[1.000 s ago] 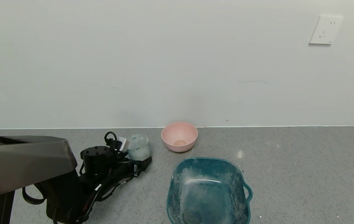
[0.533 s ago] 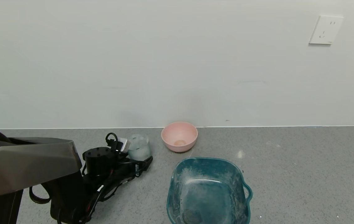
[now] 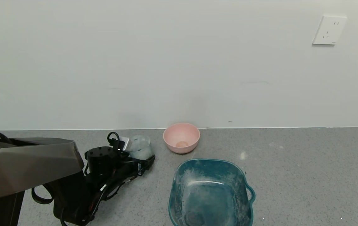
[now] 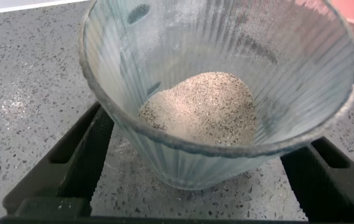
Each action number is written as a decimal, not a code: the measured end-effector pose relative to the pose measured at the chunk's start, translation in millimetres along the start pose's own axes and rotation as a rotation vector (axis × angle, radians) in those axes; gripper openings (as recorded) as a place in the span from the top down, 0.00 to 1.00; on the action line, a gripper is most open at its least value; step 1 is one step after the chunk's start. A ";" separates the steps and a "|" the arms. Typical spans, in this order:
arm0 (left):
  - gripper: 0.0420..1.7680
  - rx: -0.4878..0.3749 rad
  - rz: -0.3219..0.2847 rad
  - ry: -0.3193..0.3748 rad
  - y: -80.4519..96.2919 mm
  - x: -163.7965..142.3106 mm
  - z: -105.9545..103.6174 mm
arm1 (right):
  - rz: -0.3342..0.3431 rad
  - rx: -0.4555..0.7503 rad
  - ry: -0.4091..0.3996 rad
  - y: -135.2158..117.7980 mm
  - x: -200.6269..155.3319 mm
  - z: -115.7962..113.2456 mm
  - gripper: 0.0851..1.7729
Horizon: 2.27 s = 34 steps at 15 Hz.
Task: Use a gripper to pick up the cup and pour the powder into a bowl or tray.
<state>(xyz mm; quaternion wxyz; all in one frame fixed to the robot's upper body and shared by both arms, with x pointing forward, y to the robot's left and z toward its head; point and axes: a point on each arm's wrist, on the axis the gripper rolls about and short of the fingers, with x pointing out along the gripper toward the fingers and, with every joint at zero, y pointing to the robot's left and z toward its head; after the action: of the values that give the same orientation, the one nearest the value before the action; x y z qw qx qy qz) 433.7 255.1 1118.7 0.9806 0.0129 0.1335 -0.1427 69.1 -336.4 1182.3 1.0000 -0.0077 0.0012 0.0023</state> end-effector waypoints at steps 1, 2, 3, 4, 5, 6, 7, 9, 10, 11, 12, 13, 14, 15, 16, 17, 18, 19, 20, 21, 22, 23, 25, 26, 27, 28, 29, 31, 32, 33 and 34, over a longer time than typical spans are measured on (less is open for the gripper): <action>0.09 0.000 0.000 -0.001 0.0 0.1 0.1 | -0.001 0.000 0.000 0.0 0.0 0.0 0.04; 0.20 0.001 0.000 -0.001 0.0 0.2 0.1 | 0.000 0.000 0.000 0.0 0.0 0.0 0.04; 0.25 0.002 0.000 0.001 0.0 0.3 -0.2 | 0.000 0.000 0.000 0.0 0.0 0.0 0.04; 0.27 0.001 0.000 0.001 -0.1 0.3 -0.2 | 0.000 0.000 0.000 0.0 0.0 0.0 0.04; 0.28 0.001 0.000 0.001 -0.2 0.2 -0.2 | 0.000 0.000 0.000 0.0 0.0 0.0 0.04; 0.28 0.001 0.000 0.001 -0.3 0.2 -0.2 | 0.000 0.000 0.000 0.0 0.0 0.0 0.04; 0.28 0.001 0.000 0.001 -0.5 0.3 -0.2 | 0.000 0.000 0.000 0.0 0.0 0.0 0.04; 0.28 0.001 0.000 0.001 -0.5 0.3 -0.2 | -0.001 0.000 0.000 0.0 0.0 0.0 0.04; 0.28 0.001 0.000 0.001 -0.5 0.3 -0.2 | 0.000 0.000 0.000 0.0 0.0 0.0 0.04; 0.28 0.001 0.000 0.000 -0.5 0.3 0.0 | -0.001 0.000 0.000 0.0 0.0 0.0 0.04; 0.28 0.001 0.000 0.000 -0.5 0.2 0.2 | 0.000 0.000 0.000 0.0 0.0 0.0 0.04; 0.28 0.001 0.000 0.002 -0.5 -0.3 0.1 | 0.000 0.000 0.000 0.0 0.0 0.0 0.04; 0.29 0.001 0.000 0.004 -0.6 -1.2 0.4 | 0.000 0.000 -0.001 0.0 0.0 0.1 0.04; 0.29 0.000 0.000 0.006 -0.6 -2.1 1.3 | -0.001 0.000 -0.001 0.0 0.0 0.1 0.04; 0.29 0.001 0.000 0.006 -0.7 -3.3 3.4 | -0.001 0.000 0.000 0.0 0.0 0.0 0.04; 0.29 0.000 0.001 0.007 -0.5 -5.0 6.8 | 0.000 0.000 0.000 0.0 0.0 0.0 0.04; 0.29 0.000 0.002 0.012 -0.3 -7.4 11.1 | -0.001 0.001 0.000 0.0 0.0 0.0 0.04; 0.29 -0.001 0.003 0.017 0.1 -10.8 17.3 | 0.000 0.000 0.000 0.0 0.0 0.0 0.04; 0.29 0.000 0.005 0.020 0.3 -14.8 25.0 | 0.000 0.000 0.000 0.0 0.0 0.0 0.04; 0.29 0.002 0.007 0.022 0.0 -18.4 32.4 | 0.000 0.000 -0.001 0.0 0.0 0.1 0.04; 0.29 0.007 0.013 0.029 -1.0 -22.6 41.4 | -0.001 0.000 0.000 0.0 0.0 0.0 0.04; 0.29 0.011 0.016 0.039 -3.0 -26.3 50.4 | 0.000 0.000 0.000 0.0 0.0 0.0 0.04; 0.29 0.025 0.012 0.033 -10.6 -32.9 73.4 | -0.001 0.000 0.000 0.0 0.0 0.0 0.04; 0.29 0.041 0.018 0.026 -15.0 -35.7 84.9 | 0.000 0.000 0.000 0.0 0.0 0.0 0.04; 0.29 0.060 0.023 0.019 -20.4 -38.4 95.7 | -0.001 0.000 0.000 0.0 0.0 0.0 0.04; 0.29 0.078 0.024 0.014 -27.0 -40.9 105.9 | -0.001 0.000 0.000 0.0 0.0 0.0 0.04; 0.29 0.098 0.017 0.011 -33.4 -43.0 113.4 | -0.001 0.000 0.000 0.0 0.0 0.0 0.04; 0.29 0.147 0.011 -0.005 -45.2 -46.1 124.9 | -0.001 0.000 0.000 0.0 0.0 0.0 0.04; 0.29 0.170 0.013 -0.013 -50.7 -47.2 128.9 | -0.001 0.000 0.000 0.0 0.0 0.0 0.04; 0.29 0.192 0.010 -0.018 -56.8 -48.3 132.0 | -0.001 0.000 0.000 0.0 0.0 0.0 0.04; 0.29 0.223 0.001 -0.011 -63.5 -49.2 133.5 | 0.000 0.000 0.000 0.0 0.0 0.0 0.04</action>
<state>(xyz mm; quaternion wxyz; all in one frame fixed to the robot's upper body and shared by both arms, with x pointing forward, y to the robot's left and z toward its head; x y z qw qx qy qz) 404.7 199.4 1261.3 0.9739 0.1212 0.1114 -0.1562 69.1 -336.4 1182.3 1.0000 -0.0074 0.0012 0.0021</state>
